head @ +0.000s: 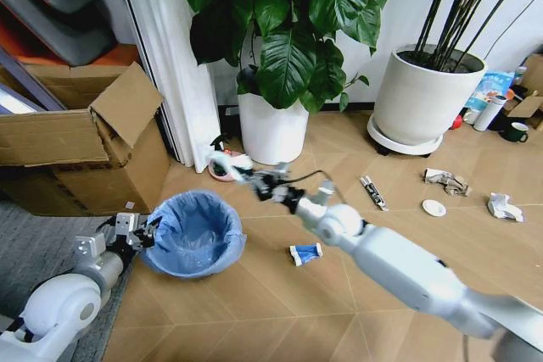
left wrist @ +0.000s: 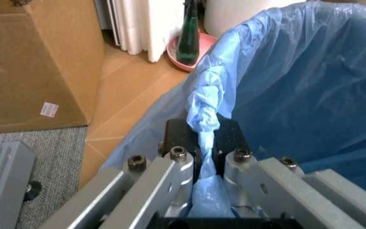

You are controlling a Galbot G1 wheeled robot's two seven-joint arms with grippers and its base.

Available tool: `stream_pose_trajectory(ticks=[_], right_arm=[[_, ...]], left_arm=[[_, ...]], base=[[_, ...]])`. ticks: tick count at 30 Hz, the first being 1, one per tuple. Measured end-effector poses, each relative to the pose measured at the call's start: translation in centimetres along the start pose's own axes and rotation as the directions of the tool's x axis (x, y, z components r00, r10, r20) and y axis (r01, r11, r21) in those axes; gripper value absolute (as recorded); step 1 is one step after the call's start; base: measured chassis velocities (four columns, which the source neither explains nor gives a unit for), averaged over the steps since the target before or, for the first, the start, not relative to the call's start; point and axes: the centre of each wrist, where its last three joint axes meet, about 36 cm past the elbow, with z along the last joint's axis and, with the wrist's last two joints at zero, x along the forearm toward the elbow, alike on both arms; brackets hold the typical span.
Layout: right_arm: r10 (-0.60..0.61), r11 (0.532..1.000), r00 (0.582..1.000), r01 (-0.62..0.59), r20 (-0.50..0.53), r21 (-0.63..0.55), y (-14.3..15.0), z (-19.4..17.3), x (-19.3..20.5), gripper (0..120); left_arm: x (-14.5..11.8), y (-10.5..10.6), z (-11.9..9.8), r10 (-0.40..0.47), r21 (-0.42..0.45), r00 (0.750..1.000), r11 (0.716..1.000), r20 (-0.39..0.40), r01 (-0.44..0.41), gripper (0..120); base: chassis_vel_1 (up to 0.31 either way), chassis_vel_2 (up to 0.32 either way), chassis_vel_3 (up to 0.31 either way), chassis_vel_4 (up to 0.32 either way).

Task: Pick up the trash bin and place the garbage on the floor into it.

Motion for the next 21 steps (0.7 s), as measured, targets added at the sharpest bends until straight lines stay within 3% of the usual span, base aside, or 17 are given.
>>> stream_pose_trajectory(ticks=[5, 11, 14, 17, 20, 21], right_arm=[[-0.059, 0.997, 0.997, 0.056, -0.051, -0.051, 2.4, 2.7, -1.4, 0], [-0.056, 0.998, 0.993, 0.053, -0.101, -0.023, 2.2, 3.2, -0.1, 0], [-0.053, 0.999, 0.992, 0.053, -0.118, -0.006, 1.9, 2.9, 0.6, 7], [-0.049, 0.998, 0.988, 0.054, -0.149, 0.027, 1.2, 2.1, 1.8, 23], [-0.048, 0.998, 0.987, 0.054, -0.156, 0.034, 1.0, 1.9, 2.1, 25], [-0.048, 0.998, 0.985, 0.055, -0.165, 0.042, 0.8, 1.7, 2.5, 34]], left_arm=[[0.3, 0.4, -0.2, -0.016, 0.006, 1.0, 1.0, 0.009, 0.016, 1], [0.5, 0.3, -0.5, -0.018, 0.011, 1.0, 1.0, 0.017, 0.018, 1], [0.5, 0.3, -0.5, -0.02, 0.014, 1.0, 1.0, 0.018, 0.02, 1], [0.7, 0.4, -0.5, -0.027, 0.014, 0.999, 1.0, 0.019, 0.027, 1], [0.8, 0.4, -0.6, -0.029, 0.014, 0.999, 0.999, 0.02, 0.028, 1], [0.8, 0.4, -0.7, -0.03, 0.014, 0.999, 0.999, 0.022, 0.03, 1]], base=[[0.0, 0.0, 0.0, 0.0], [0.0, 0.0, 0.0, 0.0], [0.0, 0.0, 0.0, 0.0], [0.0, 0.0, 0.0, 0.0], [0.0, 0.0, 0.0, 0.0], [0.0, 0.0, 0.0, 0.0]])
